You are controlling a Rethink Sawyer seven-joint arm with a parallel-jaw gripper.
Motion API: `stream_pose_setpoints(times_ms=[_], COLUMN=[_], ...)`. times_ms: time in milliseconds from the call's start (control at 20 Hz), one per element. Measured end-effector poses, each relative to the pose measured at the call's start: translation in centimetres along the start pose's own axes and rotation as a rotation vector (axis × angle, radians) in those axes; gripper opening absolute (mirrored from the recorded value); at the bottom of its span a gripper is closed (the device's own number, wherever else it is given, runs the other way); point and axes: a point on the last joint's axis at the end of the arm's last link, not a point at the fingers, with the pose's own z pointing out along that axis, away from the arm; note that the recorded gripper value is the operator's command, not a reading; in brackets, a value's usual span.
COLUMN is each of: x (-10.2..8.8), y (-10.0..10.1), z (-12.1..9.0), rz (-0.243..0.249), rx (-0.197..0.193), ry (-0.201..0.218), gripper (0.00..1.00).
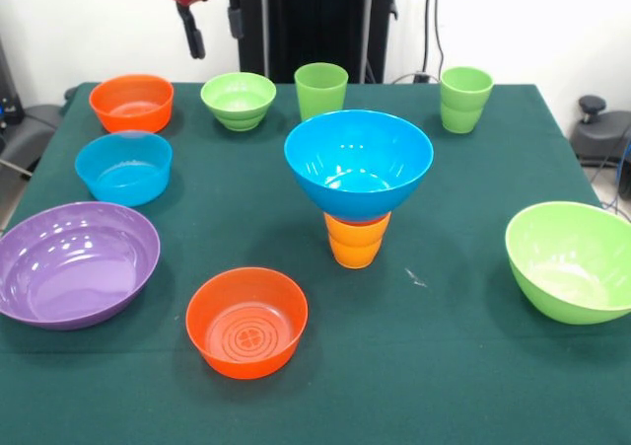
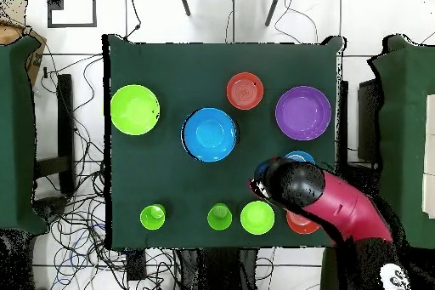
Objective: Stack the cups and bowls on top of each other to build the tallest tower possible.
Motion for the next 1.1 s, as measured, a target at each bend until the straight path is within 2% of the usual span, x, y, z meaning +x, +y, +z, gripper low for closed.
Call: stream_pose_setpoints(times_ms=[200, 250, 600, 750, 800, 1100], x=[0.9, 1.7, 4.9, 5.9, 6.6, 8.0], y=[-0.4, -0.7, -0.8, -0.3, 0.4, 2.8], z=[1.5, 2.2, 3.0, 3.5, 3.9, 5.1], rz=[-0.004, -0.003, 0.014, 0.014, 0.013, -0.003], rx=[0.02, 0.02, 0.003, -0.011, -0.028, -0.066], ry=[0.01, 0.017, 0.04, 0.052, 0.061, 0.082], gripper=[1.0, 1.0, 1.0, 1.0, 1.0, 1.0])
